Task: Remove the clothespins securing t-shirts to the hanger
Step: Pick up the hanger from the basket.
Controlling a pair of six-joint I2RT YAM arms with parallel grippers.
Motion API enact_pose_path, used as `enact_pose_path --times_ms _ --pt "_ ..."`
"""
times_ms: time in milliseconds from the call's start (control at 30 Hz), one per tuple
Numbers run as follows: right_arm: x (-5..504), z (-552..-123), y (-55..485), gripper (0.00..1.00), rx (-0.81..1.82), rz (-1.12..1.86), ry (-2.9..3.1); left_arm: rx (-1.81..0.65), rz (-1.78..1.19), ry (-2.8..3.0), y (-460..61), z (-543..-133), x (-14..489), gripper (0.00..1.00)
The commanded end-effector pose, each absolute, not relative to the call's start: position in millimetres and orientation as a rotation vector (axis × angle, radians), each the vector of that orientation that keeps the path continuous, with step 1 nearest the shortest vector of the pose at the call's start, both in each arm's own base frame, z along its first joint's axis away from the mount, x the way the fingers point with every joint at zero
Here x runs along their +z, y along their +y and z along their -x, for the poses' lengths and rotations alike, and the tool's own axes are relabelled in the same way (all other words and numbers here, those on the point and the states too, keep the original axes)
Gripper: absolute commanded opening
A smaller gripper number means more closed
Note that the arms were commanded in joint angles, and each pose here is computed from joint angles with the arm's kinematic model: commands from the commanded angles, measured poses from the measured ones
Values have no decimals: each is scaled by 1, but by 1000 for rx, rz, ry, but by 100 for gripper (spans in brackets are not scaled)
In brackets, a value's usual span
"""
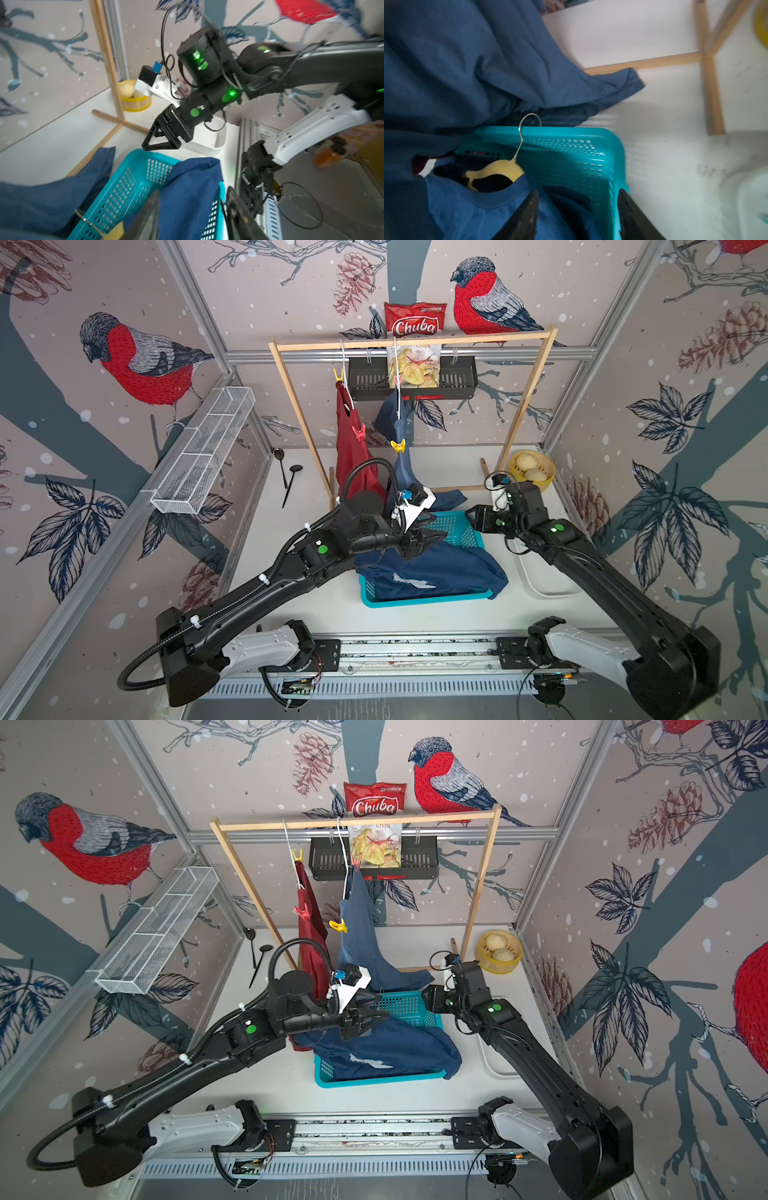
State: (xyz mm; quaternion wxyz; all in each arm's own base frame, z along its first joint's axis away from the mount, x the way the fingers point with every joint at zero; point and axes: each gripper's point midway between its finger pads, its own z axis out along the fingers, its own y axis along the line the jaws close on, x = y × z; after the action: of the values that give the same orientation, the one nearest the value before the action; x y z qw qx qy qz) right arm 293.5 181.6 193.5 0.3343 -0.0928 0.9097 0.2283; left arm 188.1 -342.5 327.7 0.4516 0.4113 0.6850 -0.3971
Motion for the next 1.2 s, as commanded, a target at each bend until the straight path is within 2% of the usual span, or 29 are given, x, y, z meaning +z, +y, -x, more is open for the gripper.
enact_pose_path --times_ms 0,200,333,733,967,1033,1067,1167 --pt "195 -299 215 62 652 402 2353 -859 -822 1822 -341 -225 305 50" --pt "173 -299 277 65 762 632 2406 -575 -604 2091 -307 -264 236 56" --pt "149 -288 302 66 751 773 2473 -557 -497 2144 -276 -277 215 57" --pt "118 -271 302 68 726 841 2526 -492 -477 2118 -251 -284 225 59" --pt "94 -266 321 67 698 944 2550 -499 -479 2091 -250 -285 237 59" --pt "90 -267 324 61 650 979 2548 -488 -471 2089 -249 -287 239 59" --pt "90 -268 325 54 634 997 2542 -486 -470 2088 -249 -287 240 59" --pt "93 -272 323 26 550 1026 2515 -470 -472 2088 -247 -290 242 59"
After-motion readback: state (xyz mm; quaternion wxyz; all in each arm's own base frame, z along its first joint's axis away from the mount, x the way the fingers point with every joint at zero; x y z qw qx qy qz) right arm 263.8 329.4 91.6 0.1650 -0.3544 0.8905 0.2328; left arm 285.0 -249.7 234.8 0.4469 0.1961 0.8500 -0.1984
